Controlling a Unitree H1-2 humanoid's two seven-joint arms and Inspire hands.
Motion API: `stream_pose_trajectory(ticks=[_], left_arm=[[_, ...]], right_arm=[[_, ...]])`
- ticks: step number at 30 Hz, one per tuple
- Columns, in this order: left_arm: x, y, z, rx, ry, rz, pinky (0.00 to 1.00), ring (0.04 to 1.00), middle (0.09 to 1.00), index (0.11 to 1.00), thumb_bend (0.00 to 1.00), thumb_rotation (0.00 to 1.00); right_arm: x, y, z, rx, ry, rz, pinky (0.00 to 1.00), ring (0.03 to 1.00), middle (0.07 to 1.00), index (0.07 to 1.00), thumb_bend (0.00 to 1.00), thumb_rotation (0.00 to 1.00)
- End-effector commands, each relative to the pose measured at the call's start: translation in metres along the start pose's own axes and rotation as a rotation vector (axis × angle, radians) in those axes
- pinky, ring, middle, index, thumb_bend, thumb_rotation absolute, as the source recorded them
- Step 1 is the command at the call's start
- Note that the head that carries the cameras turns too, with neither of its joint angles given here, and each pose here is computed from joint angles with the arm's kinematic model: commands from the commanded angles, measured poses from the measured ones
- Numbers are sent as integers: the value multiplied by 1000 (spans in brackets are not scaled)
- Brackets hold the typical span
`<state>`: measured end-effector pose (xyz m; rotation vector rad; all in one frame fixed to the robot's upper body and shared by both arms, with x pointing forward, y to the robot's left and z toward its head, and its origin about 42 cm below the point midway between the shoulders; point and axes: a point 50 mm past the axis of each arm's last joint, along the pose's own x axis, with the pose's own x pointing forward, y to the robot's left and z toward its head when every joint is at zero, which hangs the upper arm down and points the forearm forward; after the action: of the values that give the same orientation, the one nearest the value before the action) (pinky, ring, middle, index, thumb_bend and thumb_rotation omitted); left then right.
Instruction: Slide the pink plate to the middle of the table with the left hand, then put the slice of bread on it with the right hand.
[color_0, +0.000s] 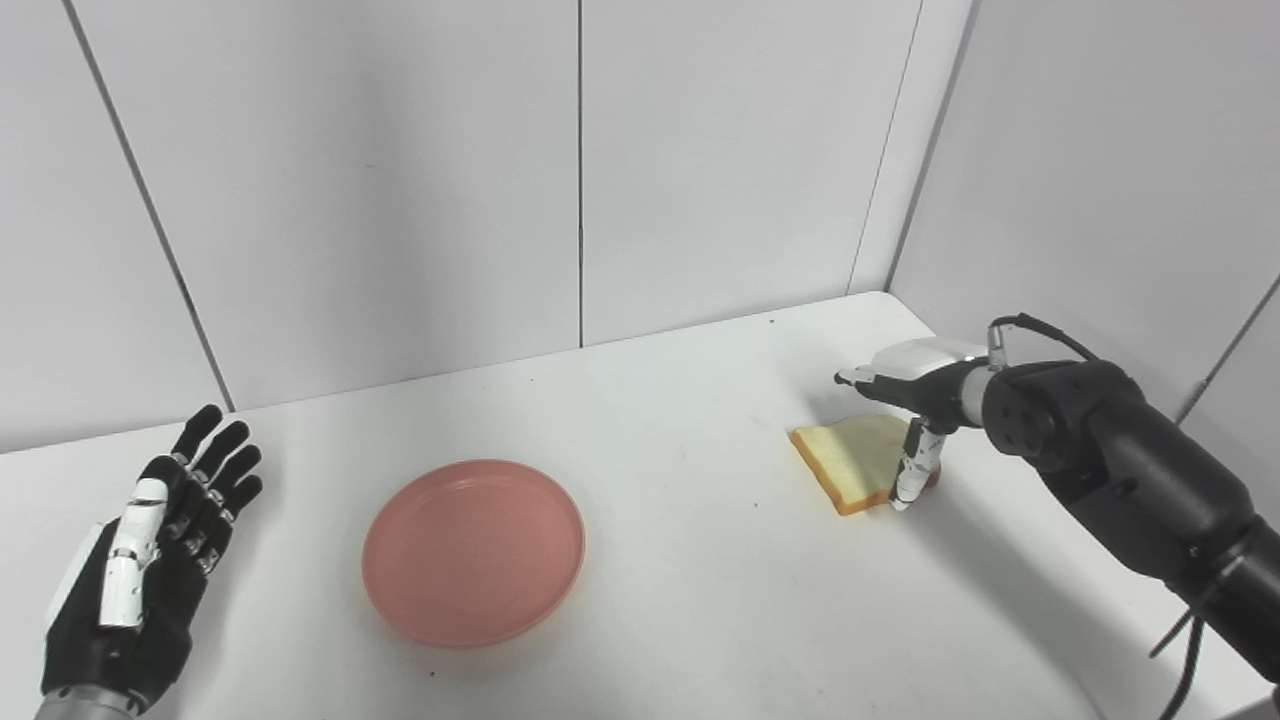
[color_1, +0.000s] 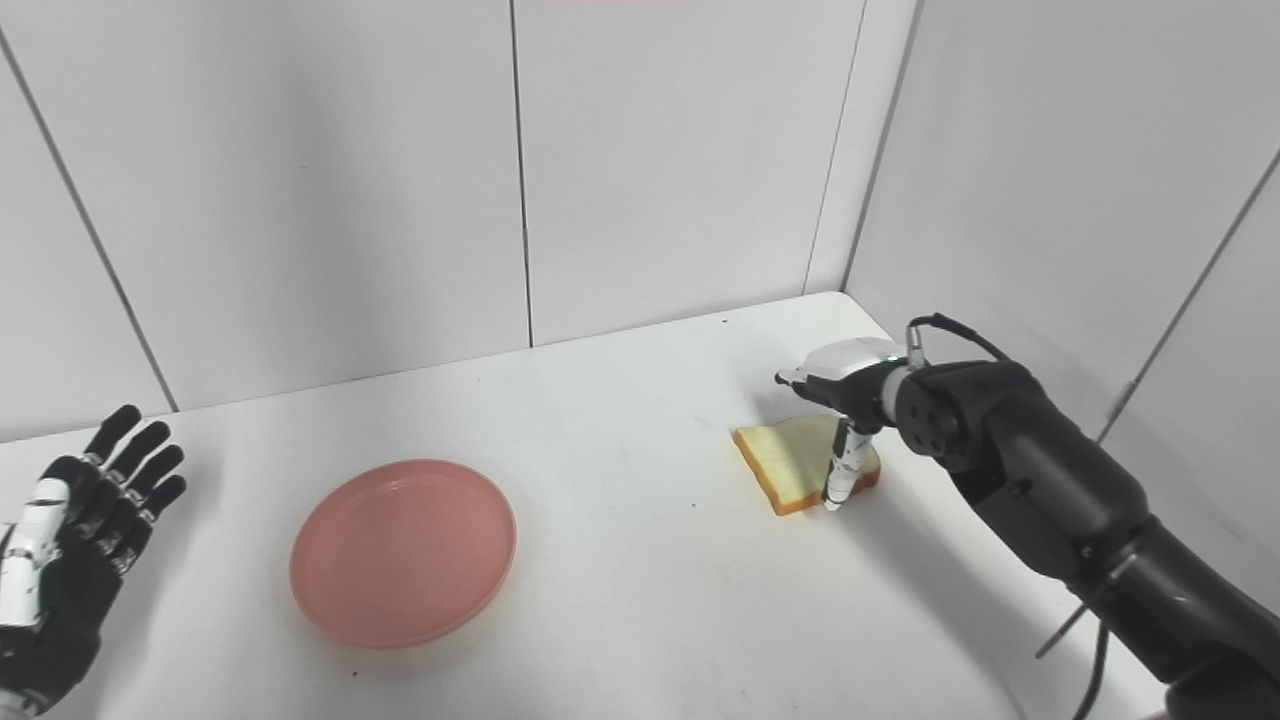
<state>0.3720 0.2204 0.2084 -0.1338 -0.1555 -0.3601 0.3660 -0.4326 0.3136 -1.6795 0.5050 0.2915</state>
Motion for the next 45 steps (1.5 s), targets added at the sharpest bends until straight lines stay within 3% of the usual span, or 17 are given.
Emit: stream_pose_trajectory(ticks=[1,7,15,40,44,45], left_arm=[[4,0,16,11,-53,-23,969,960,958,945,430,1000],[4,-2,18,2,-52,-22,968,957,959,948,419,1000],[2,-4,20,8,-52,-20,966,959,959,947,424,1000],[-3,-7,25,8,-54,-24,960,951,954,944,426,1000],[-3,-8,25,3,-53,-22,961,950,953,944,422,1000],[-3,-8,25,2,-52,-23,962,950,953,946,423,1000]], right_arm=[[-4,-18,-10,-75,28,-72,1000,1000,1000,1000,1000,223],[4,-18,-5,-109,-4,-71,1000,1000,1000,1000,1000,220],[11,-16,-3,-112,-43,-47,999,1000,1000,1000,1000,330],[49,-2,3,-6,-19,23,989,1000,1000,1000,1000,197],[52,0,5,28,-27,9,880,983,1000,1000,1000,161],[53,1,6,44,-41,-11,796,927,977,980,1000,110]])
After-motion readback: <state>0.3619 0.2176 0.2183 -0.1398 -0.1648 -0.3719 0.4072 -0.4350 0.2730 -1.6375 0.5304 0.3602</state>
